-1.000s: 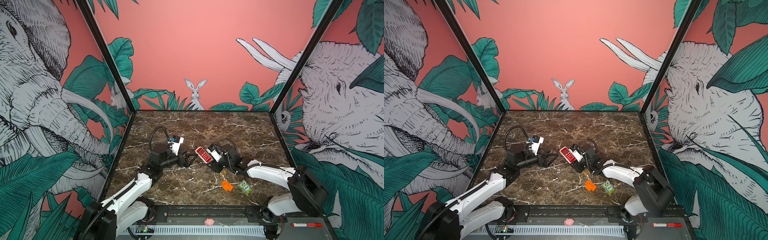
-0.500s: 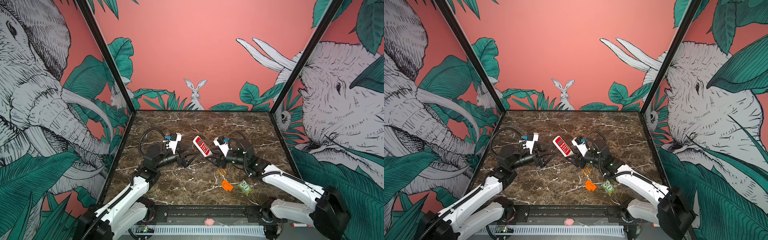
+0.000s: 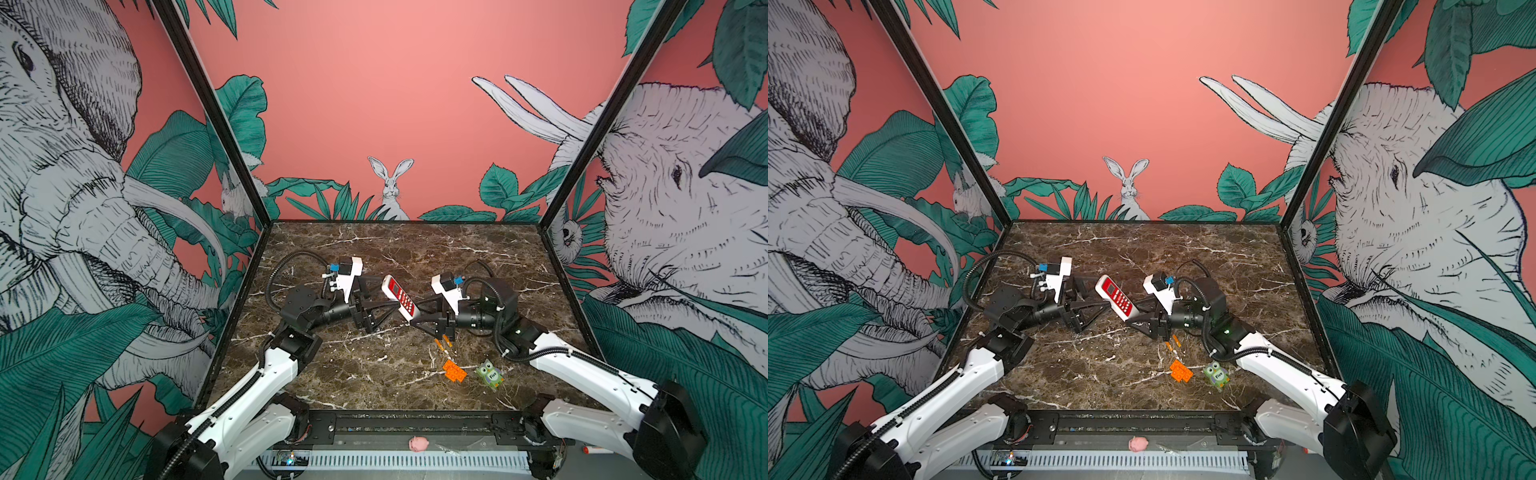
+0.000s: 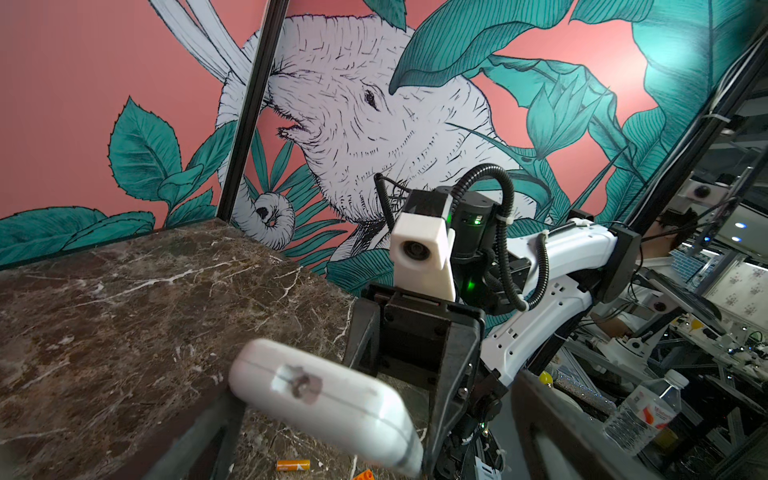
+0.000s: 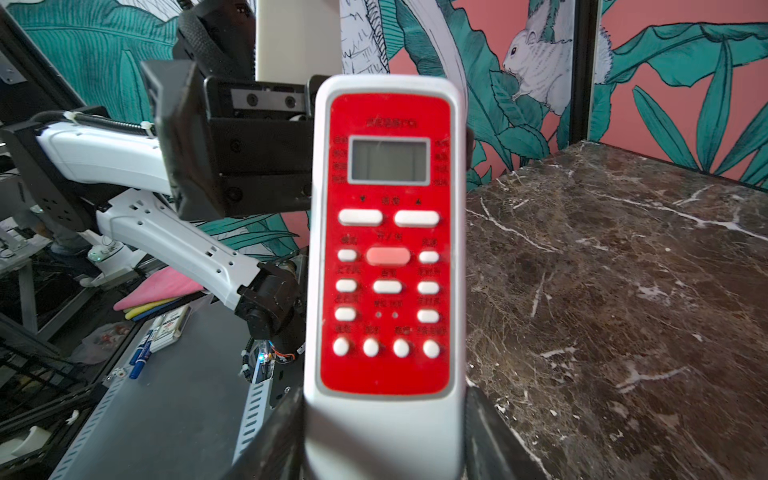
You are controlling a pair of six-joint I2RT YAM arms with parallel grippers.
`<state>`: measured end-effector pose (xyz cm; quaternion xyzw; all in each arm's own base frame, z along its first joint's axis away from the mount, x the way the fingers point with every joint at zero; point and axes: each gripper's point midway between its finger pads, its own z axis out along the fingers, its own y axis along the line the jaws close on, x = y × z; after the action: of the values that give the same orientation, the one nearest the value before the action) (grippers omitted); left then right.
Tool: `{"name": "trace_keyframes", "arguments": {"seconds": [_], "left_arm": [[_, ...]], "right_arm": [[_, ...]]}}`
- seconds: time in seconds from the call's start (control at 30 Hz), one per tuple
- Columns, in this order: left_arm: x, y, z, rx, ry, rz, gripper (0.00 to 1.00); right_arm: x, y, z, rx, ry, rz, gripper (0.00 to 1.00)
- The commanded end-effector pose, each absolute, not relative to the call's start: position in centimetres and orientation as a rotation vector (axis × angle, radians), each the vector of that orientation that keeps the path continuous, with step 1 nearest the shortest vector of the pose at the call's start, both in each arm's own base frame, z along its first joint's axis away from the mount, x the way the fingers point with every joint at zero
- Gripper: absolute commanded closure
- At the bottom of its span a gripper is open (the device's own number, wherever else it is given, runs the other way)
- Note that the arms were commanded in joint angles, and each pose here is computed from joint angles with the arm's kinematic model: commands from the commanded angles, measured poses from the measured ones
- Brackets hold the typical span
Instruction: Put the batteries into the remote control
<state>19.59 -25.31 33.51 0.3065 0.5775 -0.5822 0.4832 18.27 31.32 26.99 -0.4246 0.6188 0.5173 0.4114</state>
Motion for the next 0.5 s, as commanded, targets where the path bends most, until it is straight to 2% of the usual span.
{"name": "trace_keyframes", "arguments": {"seconds": [0.0, 0.17, 0.47], "left_arm": [[18.6, -25.4, 35.7, 0.795, 1.318, -1.439, 0.01], [18.4, -25.6, 36.0, 0.813, 1.298, -1.458, 0.02], [17.8, -26.1, 36.2, 0.850, 1.274, -1.477, 0.17]], "right_arm": [[16.9, 31.3, 30.1, -1.115, 1.403, 1.349, 0.86], [16.3, 31.6, 30.6, -1.137, 1.372, 1.384, 0.86], [15.7, 32.2, 31.1, -1.168, 1.348, 1.409, 0.86]]}}
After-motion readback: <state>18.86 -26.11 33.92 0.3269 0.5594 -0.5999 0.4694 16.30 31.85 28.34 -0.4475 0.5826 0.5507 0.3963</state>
